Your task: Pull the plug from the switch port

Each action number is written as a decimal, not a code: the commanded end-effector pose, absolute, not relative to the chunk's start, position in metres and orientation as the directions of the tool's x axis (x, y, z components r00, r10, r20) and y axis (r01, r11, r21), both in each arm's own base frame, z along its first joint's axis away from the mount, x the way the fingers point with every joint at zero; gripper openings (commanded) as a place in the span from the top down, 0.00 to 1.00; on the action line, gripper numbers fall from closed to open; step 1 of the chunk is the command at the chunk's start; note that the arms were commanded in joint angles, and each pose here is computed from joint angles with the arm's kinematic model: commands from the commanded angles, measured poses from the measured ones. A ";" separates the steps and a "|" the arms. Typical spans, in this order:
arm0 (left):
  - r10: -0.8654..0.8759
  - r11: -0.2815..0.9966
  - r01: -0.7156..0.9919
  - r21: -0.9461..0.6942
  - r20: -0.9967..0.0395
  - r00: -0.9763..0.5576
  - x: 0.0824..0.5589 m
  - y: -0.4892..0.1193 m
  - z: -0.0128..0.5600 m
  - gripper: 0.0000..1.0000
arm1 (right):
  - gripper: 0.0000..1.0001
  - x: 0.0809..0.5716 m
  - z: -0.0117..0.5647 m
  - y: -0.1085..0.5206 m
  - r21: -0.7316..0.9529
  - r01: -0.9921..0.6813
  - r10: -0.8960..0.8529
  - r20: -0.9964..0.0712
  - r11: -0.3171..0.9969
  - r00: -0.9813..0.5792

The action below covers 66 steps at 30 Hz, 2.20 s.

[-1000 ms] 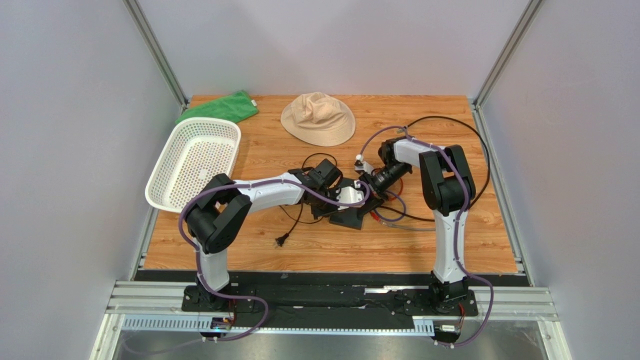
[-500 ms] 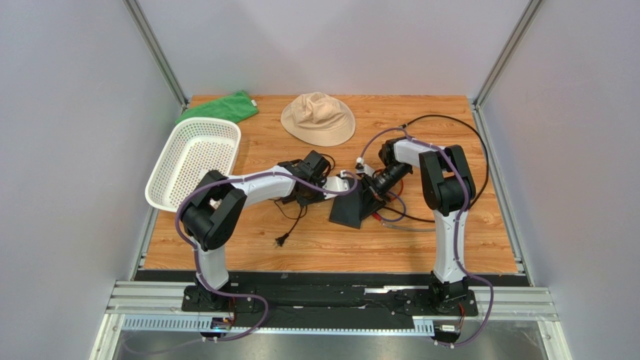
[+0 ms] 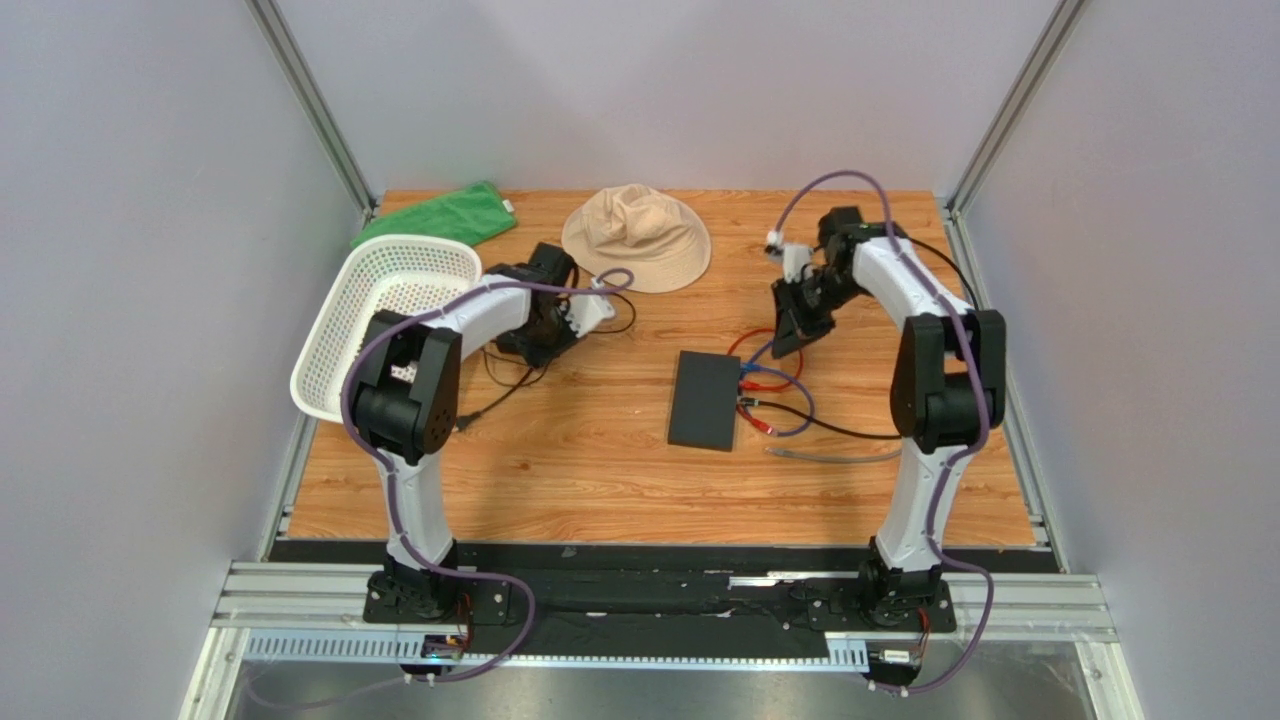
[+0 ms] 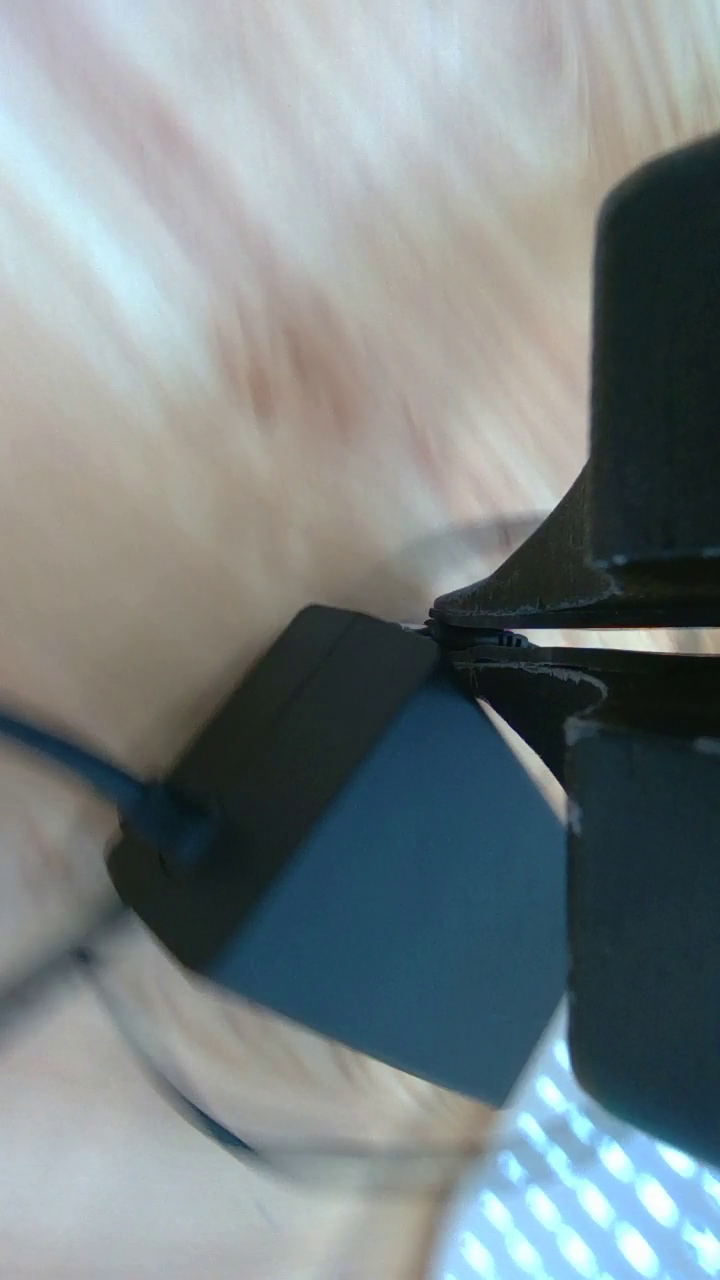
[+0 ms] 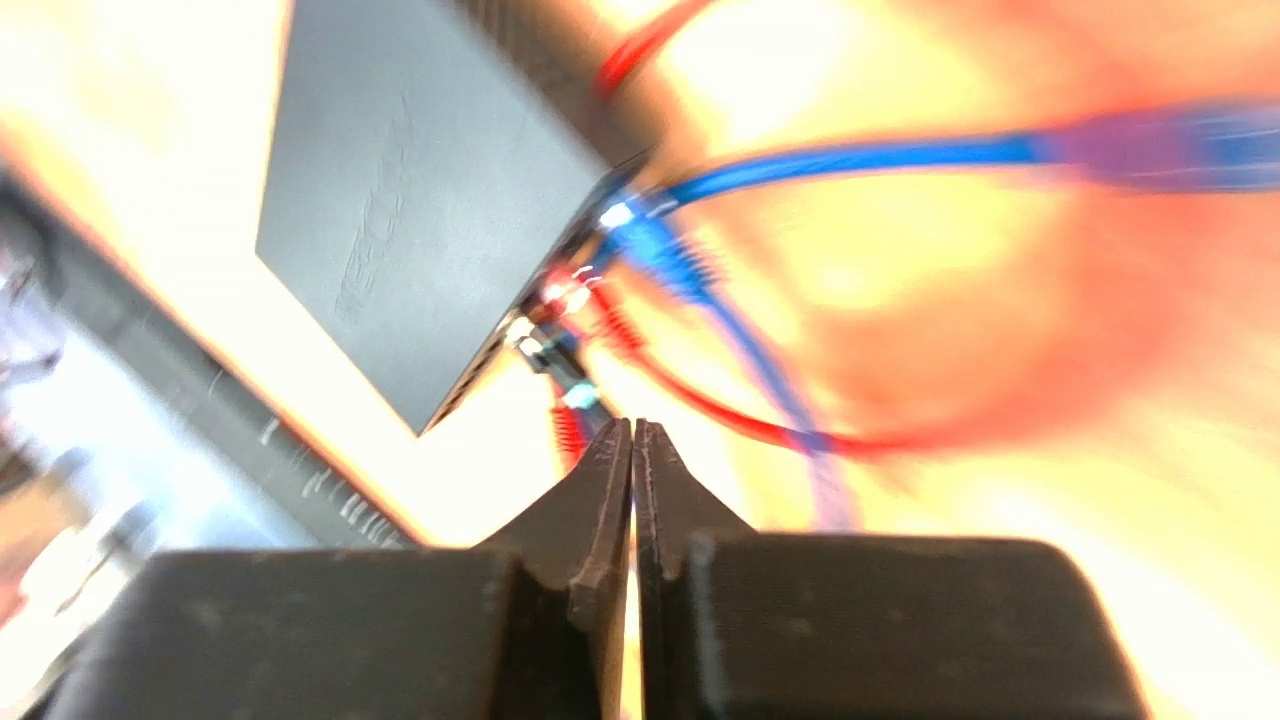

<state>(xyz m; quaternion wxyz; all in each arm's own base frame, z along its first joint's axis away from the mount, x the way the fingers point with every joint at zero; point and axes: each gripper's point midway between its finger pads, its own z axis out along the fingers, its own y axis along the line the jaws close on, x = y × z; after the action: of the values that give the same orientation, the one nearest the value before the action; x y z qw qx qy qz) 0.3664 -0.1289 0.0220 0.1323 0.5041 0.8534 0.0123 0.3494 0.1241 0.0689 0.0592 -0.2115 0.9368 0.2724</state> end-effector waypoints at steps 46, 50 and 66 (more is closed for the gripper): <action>0.575 0.553 0.753 -0.356 -0.492 -0.654 0.335 -0.242 0.111 0.04 | 0.37 0.315 0.056 0.176 0.599 -0.502 -0.426 -0.277 0.624 -0.861; 0.564 0.558 0.743 -0.370 -0.488 -0.666 0.334 -0.244 0.112 0.05 | 0.37 0.324 0.070 0.178 0.591 -0.492 -0.398 -0.294 0.639 -0.869; 0.628 0.354 0.746 -0.563 -0.448 -0.636 0.308 -0.318 0.097 1.00 | 0.51 0.355 0.062 0.170 0.637 -0.481 -0.379 -0.301 0.603 -0.875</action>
<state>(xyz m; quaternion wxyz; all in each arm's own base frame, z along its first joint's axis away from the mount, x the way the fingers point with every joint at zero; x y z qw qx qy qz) 0.3223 -0.2965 0.0981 0.1082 0.4023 0.8387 -0.3508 0.3525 0.1580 0.0565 0.0652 -0.2320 0.9078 0.3432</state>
